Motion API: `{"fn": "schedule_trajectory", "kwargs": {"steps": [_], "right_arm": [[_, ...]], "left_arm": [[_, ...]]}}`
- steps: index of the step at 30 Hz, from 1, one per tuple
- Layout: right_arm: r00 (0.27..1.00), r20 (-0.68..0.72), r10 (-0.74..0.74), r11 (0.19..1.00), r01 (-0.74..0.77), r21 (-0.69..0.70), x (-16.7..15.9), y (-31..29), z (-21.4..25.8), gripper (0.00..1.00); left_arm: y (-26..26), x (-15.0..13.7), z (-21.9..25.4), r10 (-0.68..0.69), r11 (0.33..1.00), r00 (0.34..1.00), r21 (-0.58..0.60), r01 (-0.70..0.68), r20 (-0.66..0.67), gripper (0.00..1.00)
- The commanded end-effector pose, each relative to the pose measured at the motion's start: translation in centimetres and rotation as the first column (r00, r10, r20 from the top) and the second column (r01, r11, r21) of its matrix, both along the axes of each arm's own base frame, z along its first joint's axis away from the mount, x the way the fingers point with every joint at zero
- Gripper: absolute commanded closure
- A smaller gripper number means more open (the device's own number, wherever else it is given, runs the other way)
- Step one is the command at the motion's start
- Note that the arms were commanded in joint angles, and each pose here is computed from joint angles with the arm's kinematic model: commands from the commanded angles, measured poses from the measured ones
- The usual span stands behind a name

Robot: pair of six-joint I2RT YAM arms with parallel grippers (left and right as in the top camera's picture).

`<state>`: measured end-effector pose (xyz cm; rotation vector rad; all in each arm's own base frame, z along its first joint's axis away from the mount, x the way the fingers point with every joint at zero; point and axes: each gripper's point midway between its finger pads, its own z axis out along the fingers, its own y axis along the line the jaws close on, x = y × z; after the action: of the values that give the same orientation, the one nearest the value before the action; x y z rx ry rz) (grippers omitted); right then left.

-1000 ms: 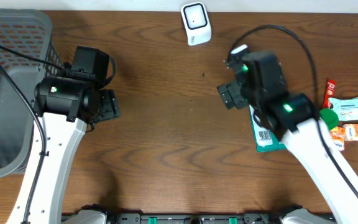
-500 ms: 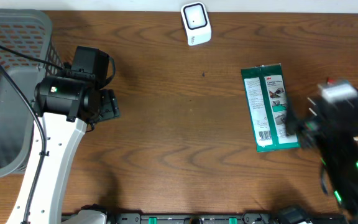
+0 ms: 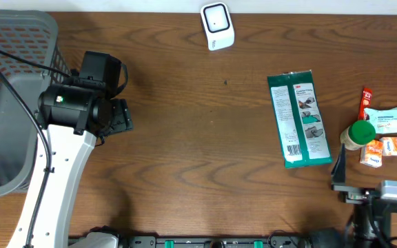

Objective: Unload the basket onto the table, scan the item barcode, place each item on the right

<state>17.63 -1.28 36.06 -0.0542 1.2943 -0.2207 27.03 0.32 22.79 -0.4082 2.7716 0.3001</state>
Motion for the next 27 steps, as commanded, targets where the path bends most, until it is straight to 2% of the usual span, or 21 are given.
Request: {"fn": "schedule_trajectory", "kwargs": {"steps": [1, 6, 9, 15, 19, 21, 27], "right_arm": [[0.998, 0.057, 0.016, 0.996, -0.02, 0.083, 1.5, 0.0, -1.5, 0.01], [0.975, 0.196, 0.104, 0.992, -0.116, 0.047, 2.7, 1.4, -2.8, 0.01], [0.965, 0.194, 0.174, 0.984, -0.178, 0.003, 3.6, 2.6, -5.0, 0.01], [0.979, 0.054, 0.198, 0.979, -0.199, 0.031, 5.6, 3.0, -10.6, 0.01], [0.965, -0.173, 0.198, 0.979, -0.188, 0.075, 6.9, 3.0, -16.2, 0.01], [0.916, -0.341, 0.211, 0.977, -0.183, 0.113, 6.9, 3.2, -20.5, 0.01], [0.919, -0.325, 0.222, 0.972, -0.182, 0.149, 6.9, 3.2, -20.2, 0.01]], "left_arm": [[0.2, 0.0, 0.2, 0.003, 1.0, 1.0, 0.01, -0.003, 0.002, 0.12], [0.2, 0.0, 0.1, 0.003, 1.0, 1.0, 0.01, -0.003, 0.001, 0.12], [0.2, 0.0, 0.1, 0.003, 1.0, 1.0, 0.01, -0.003, 0.001, 0.12], [0.2, 0.0, 0.2, 0.003, 1.0, 1.0, 0.01, -0.003, 0.001, 0.12], [0.2, 0.0, 0.1, 0.003, 1.0, 1.0, 0.01, -0.003, 0.001, 0.12], [0.2, 0.0, 0.1, 0.003, 1.0, 1.0, 0.01, -0.003, 0.001, 0.12], [0.2, 0.0, 0.2, 0.003, 1.0, 1.0, 0.01, -0.003, 0.002, 0.12]]}}
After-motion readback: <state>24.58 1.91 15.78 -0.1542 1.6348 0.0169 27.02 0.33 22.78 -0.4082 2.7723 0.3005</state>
